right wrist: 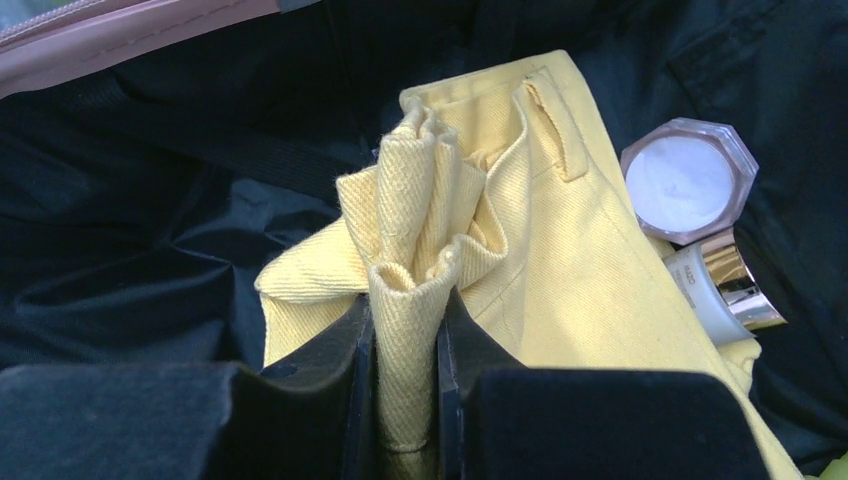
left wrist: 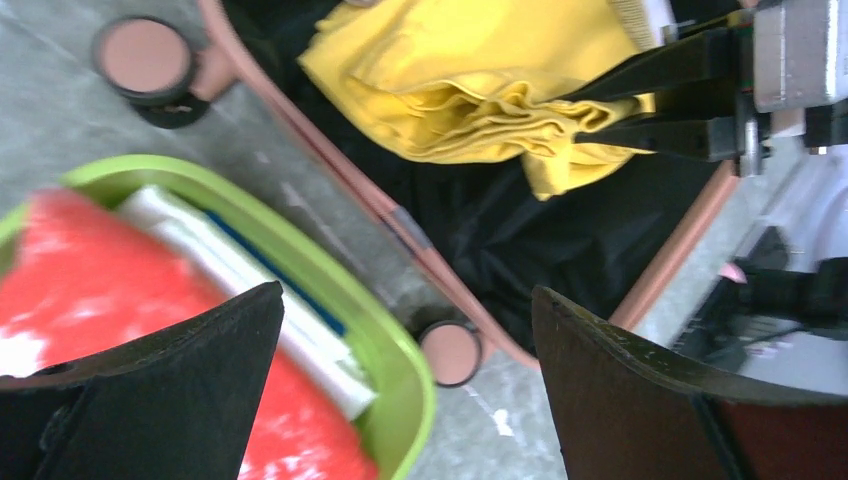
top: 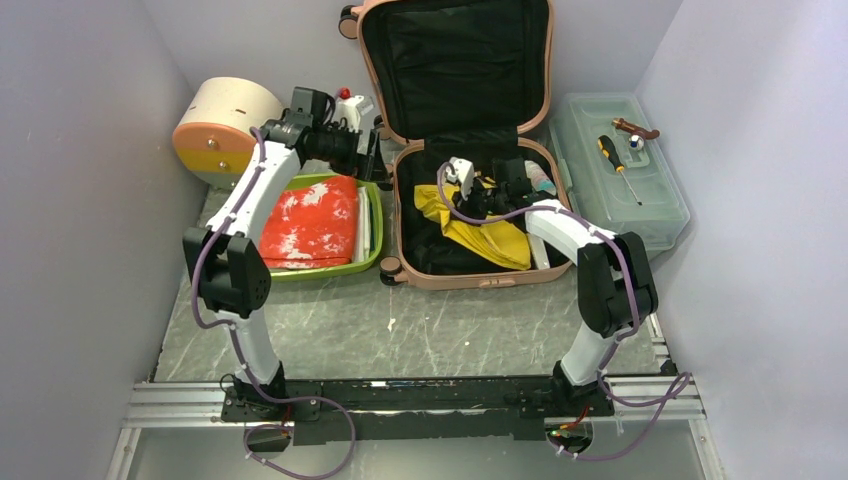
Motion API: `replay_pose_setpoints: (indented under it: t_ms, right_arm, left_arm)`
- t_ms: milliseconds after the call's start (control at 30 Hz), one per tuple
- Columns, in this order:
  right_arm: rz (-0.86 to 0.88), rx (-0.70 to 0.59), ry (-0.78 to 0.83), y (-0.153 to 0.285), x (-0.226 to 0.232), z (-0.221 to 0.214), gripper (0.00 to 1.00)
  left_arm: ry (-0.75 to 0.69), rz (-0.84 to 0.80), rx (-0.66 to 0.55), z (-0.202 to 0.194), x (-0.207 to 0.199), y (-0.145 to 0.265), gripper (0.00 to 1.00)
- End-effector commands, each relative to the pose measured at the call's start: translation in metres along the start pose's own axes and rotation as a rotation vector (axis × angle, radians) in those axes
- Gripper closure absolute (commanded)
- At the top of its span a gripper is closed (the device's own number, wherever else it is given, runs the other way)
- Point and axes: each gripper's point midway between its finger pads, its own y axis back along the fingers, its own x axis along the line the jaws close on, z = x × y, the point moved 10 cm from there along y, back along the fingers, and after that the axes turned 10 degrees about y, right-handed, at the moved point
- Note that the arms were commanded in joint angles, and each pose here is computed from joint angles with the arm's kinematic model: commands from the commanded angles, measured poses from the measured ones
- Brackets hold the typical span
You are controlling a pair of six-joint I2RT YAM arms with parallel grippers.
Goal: Open, take out, and arrange the luggage
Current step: Pass from the right arm to the left
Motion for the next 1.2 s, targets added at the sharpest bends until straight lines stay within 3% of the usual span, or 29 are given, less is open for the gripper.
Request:
replay_pose_setpoints:
  t_ms: [0,200,333,567,800,1167]
  right_arm:
    - [-0.12,-0.004,-0.008,0.015,-0.028,0.004,1.0]
    - [-0.132,-0.002,0.003,0.021,-0.029,0.002,1.0]
    - [-0.141,-0.003,0.026,0.023,-0.029,0.003,1.0]
    - [-0.15,0.002,0.031,0.026,-0.031,0.002,1.0]
    - [-0.163,-0.002,0.038,0.031,-0.032,0.002,1.0]
    - [-0.136,-0.018,0.058,0.035,-0.027,0.001,1.0]
  left_arm:
    - [0.201,-0.204,0.021,0.007,-0.018,-0.015,0.01]
    - [0.562,-0.299,0.066,0.003,-0.019,-0.038,0.01]
    - [0.719,-0.356,0.091,0.007,-0.021,-0.051,0.01]
    - [0.95,-0.223,0.149,-0.006,-0.036,-0.081,0.01]
    - [1.022,-0.111,0.237,-0.027,-0.05,-0.124,0.01]
    - [1.11,0.012,0.282,-0.045,-0.025,-0.175,0.01]
